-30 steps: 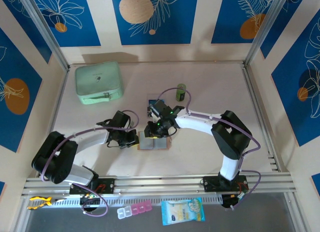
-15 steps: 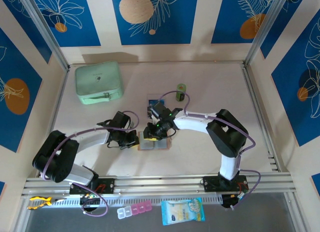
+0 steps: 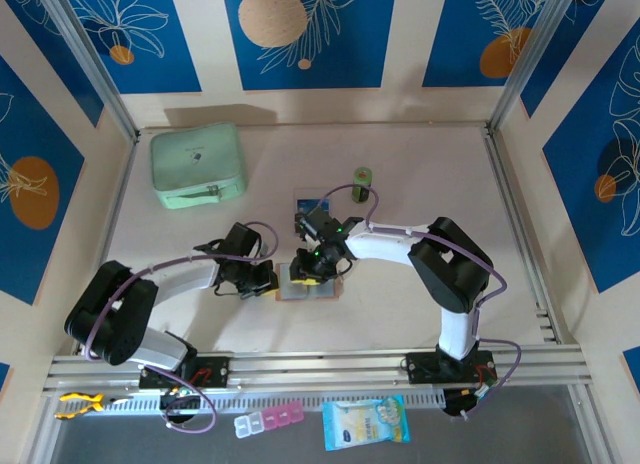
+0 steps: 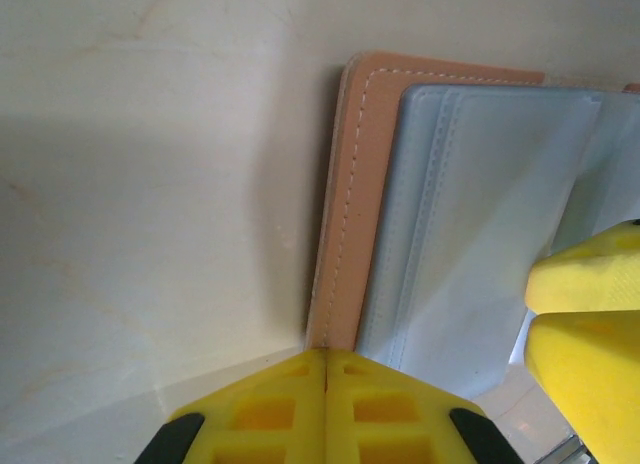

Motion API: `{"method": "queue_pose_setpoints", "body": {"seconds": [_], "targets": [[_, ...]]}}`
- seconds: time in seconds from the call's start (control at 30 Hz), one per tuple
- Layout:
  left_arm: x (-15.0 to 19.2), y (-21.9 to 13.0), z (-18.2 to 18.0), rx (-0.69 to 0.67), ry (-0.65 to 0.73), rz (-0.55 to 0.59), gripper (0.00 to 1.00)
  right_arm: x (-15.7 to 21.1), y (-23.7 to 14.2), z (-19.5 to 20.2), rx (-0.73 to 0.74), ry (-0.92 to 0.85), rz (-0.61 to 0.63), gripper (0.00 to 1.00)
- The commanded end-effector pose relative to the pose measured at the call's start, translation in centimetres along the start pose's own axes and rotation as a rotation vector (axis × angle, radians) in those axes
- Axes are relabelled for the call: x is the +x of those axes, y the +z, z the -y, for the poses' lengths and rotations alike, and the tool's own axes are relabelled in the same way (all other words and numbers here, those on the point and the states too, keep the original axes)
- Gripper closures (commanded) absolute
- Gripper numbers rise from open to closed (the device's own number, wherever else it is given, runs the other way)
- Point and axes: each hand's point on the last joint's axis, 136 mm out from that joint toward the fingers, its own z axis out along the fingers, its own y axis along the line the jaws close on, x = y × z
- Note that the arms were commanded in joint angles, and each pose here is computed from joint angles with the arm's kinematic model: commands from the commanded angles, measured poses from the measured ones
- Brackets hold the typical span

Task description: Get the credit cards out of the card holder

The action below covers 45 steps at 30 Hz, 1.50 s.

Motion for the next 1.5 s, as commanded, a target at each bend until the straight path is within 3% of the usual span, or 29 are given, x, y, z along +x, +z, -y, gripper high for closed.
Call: {"method": "queue_pose_setpoints", "body": {"seconds": [0.0, 0.47, 0.9, 1.17, 1.47], "targets": [[0.7, 0.2, -0.8, -0.014, -0.026, -0.031, 0.94, 0.5, -0.2, 1.3, 0.056, 0.018, -0.003, 0.67], [0.3, -0.2, -0.3, -0.009, -0.025, -0.019, 0.94, 0.7, -0.4, 2.9, 0.086, 0.025, -0.005, 0.67], [-1.1, -2.2, 3.6, 0.088, 0.001, 0.034, 0.91, 0.9, 0.0, 3.2, 0.055, 0.032, -0.009, 0.71], [-0.9, -1.0, 6.0, 0.116, 0.032, 0.002, 0.83, 1.1, 0.2, 3.5, 0.042, 0.040, -0.012, 0.73], [-0.7, 0.6, 5.0, 0.078, 0.007, -0.018, 0.78, 1.2, 0.3, 3.4, -0.071, 0.075, -0.015, 0.75]]}}
